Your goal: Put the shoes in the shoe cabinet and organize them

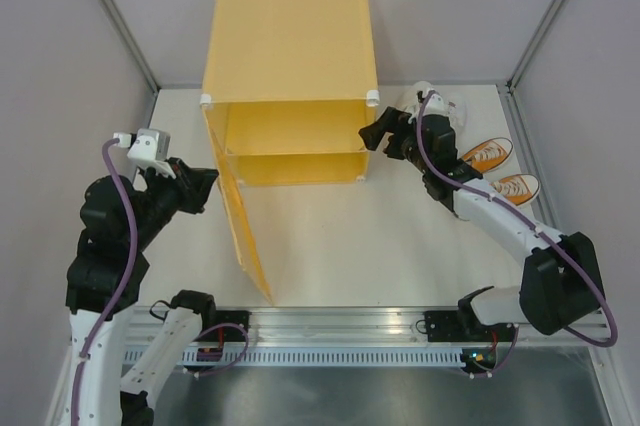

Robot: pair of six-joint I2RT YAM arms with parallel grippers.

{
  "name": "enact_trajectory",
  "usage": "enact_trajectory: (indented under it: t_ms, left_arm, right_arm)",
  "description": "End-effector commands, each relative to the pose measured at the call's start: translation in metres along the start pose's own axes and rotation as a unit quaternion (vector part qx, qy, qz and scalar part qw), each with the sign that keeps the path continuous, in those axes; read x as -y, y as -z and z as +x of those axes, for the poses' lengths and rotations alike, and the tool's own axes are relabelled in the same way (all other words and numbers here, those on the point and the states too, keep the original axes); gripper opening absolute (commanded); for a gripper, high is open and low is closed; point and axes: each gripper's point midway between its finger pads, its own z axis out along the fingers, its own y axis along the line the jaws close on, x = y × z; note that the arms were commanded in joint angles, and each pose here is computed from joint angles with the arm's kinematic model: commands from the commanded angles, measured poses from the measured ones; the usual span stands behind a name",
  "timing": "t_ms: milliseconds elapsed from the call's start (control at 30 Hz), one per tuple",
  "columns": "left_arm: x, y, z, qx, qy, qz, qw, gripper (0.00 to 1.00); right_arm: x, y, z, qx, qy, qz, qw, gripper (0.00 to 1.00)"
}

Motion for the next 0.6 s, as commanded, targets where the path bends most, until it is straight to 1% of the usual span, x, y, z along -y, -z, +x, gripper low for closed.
enact_trajectory:
  t_ms: [0, 133, 200, 267, 300, 333, 400, 433, 467, 533, 567]
  left_arm:
    - [-0.019, 0.002, 0.035, -0.071, -0.004, -0.042, 0.997, 0.22]
    - [-0.019, 0.001, 0.037, -0.075, -0.003, -0.043, 0.996, 0.22]
    - [-0.019, 0.000, 0.037, -0.077, -0.003, -0.042, 0.996, 0.22]
    - [-0.018, 0.002, 0.036, -0.073, -0.003, -0.040, 0.997, 0.22]
    - [-0.017, 0.002, 0.034, -0.069, -0.001, -0.039, 0.997, 0.23]
    - [-0.016, 0.004, 0.031, -0.063, -0.001, -0.039, 0.997, 0.29]
    - [-0.014, 0.008, 0.026, -0.054, 0.004, -0.040, 0.998, 0.40]
    - [-0.013, 0.010, 0.024, -0.049, 0.006, -0.039, 0.998, 0.46]
    - [-0.011, 0.015, 0.017, -0.035, 0.007, -0.037, 0.999, 0.56]
    - [-0.008, 0.021, 0.011, -0.022, 0.021, -0.037, 0.999, 0.62]
    - [-0.005, 0.024, 0.006, -0.013, 0.028, -0.035, 0.999, 0.66]
  right_arm:
    - [-0.004, -0.006, -0.031, 0.025, 0.017, -0.011, 1.000, 0.98]
    - [-0.003, -0.013, -0.036, 0.013, 0.024, -0.021, 0.999, 0.98]
    - [-0.010, -0.012, -0.029, -0.005, 0.031, -0.041, 0.999, 0.98]
    - [-0.021, -0.003, -0.023, -0.011, 0.040, -0.068, 0.997, 0.98]
    - [-0.026, 0.002, -0.023, -0.004, 0.047, -0.074, 0.996, 0.98]
    - [-0.034, 0.008, -0.006, -0.016, 0.057, -0.082, 0.995, 0.98]
    - [-0.047, 0.023, -0.001, -0.010, 0.071, -0.097, 0.993, 0.98]
    - [-0.050, 0.027, 0.015, -0.024, 0.074, -0.102, 0.992, 0.98]
    - [-0.056, 0.037, 0.014, -0.016, 0.076, -0.110, 0.991, 0.98]
    - [-0.057, 0.044, 0.028, -0.019, 0.079, -0.107, 0.991, 0.98]
    - [-0.067, 0.049, 0.038, -0.024, 0.083, -0.116, 0.989, 0.98]
